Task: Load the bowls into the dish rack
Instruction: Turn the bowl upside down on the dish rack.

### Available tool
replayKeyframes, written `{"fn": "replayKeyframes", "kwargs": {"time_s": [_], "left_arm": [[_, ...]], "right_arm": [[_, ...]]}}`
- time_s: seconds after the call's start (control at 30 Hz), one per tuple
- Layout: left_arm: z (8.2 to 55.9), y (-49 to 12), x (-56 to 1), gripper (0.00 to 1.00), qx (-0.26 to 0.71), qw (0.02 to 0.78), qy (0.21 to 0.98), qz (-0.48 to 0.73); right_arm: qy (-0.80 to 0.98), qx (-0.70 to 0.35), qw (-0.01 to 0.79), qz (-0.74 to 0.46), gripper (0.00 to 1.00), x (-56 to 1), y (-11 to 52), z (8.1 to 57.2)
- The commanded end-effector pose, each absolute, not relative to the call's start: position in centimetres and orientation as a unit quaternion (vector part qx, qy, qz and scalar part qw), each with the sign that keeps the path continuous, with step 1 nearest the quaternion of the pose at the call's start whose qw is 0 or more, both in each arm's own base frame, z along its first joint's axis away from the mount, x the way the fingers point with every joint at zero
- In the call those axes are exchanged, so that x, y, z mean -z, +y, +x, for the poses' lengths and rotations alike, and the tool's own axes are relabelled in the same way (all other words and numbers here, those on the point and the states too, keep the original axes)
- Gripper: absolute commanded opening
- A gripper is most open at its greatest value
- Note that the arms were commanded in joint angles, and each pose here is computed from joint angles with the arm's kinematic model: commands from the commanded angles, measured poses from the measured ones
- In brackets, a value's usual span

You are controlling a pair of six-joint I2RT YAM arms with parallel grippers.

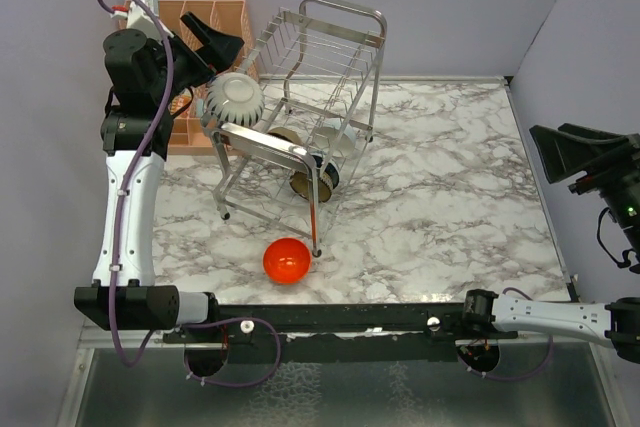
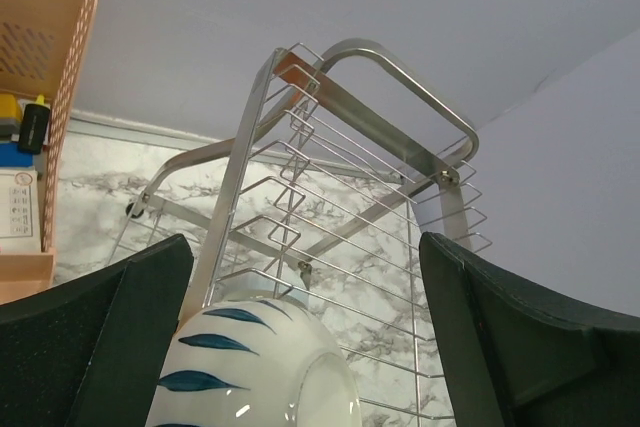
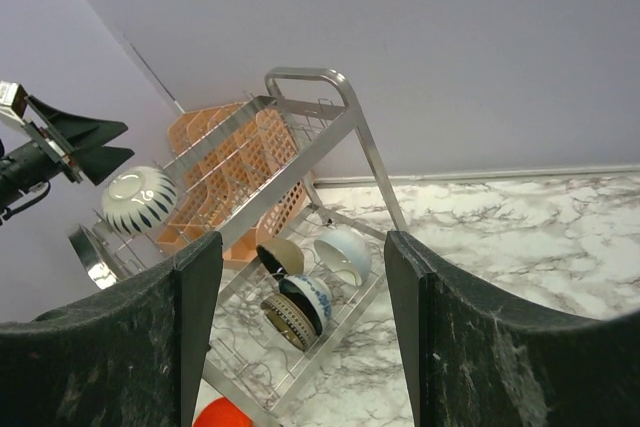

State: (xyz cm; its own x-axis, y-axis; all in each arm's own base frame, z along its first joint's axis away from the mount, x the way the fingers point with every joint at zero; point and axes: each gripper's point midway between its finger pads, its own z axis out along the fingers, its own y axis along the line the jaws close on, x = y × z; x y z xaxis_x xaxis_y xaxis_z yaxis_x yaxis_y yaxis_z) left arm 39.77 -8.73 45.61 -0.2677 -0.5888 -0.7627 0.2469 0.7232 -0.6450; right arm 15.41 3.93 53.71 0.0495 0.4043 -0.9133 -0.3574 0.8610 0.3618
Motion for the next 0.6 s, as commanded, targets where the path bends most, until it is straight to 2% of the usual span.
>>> {"fn": "replayKeyframes", "kwargs": {"time_s": [0.0, 0.23, 0.57], "left_arm": [[37.8, -9.3, -48.5, 0.99, 0.343, 0.617, 0.706, -0.06], [36.1, -9.7, -48.6, 0.99, 0.333, 0.614, 0.715, -0.027], [34.6, -6.9, -45.3, 0.99, 0.227, 0.596, 0.77, -0.023]], "right_arm": [[0.633, -0.268, 0.726, 0.012, 0.66, -54.5, 4.3, 15.4], [0.638, -0.262, 0.724, 0.003, 0.66, -54.7, 5.2, 15.6], [0.653, -0.266, 0.709, -0.027, 0.68, -54.5, 7.5, 15.8]]}}
